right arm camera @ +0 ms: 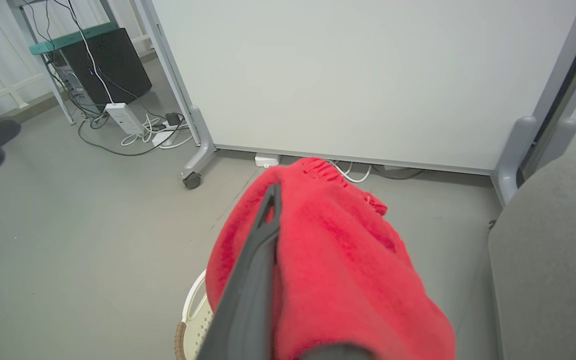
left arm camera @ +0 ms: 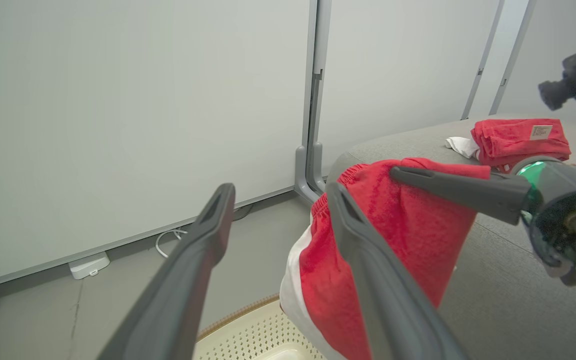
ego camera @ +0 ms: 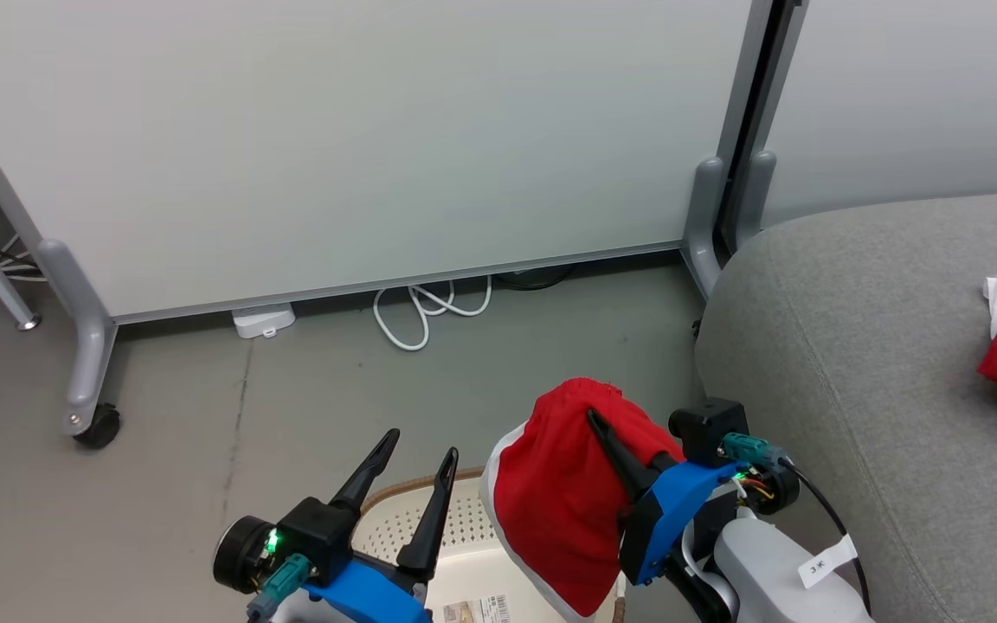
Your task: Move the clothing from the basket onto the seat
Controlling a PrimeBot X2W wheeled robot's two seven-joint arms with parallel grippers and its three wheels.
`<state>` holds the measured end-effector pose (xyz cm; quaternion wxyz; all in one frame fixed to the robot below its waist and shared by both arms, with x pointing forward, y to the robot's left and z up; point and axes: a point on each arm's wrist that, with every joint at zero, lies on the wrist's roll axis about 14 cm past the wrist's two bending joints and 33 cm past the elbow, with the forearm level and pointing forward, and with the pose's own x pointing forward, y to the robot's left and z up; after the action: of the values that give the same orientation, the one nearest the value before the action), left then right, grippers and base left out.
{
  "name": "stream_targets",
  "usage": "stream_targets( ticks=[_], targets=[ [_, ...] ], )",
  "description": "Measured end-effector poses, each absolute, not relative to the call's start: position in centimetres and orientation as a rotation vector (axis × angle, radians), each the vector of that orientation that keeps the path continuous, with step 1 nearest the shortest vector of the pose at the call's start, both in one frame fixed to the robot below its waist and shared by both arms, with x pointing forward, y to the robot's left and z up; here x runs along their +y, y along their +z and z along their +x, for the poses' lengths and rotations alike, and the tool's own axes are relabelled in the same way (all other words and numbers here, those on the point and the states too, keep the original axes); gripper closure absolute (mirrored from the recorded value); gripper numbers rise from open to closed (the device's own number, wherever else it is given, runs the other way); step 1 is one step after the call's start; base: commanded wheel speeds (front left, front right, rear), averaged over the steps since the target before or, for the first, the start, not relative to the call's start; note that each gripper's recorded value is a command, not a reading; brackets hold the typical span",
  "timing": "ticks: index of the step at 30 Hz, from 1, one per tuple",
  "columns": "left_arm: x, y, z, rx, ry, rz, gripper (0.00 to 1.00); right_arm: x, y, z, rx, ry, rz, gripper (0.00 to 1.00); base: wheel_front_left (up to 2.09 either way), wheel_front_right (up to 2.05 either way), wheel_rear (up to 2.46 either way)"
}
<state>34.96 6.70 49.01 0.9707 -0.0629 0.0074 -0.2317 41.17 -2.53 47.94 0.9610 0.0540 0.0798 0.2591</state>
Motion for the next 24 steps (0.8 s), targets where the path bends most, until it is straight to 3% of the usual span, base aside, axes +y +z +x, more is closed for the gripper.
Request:
stream_targets(
  ticks=[24],
  targets=[
    [-2.8,48.8,35.7,0.041,-0.746,-0.143,0.00,-12.9,47.2,39.5,0.159,0.248,0.119,1.00,0.00,0.00,0.00]
  ],
)
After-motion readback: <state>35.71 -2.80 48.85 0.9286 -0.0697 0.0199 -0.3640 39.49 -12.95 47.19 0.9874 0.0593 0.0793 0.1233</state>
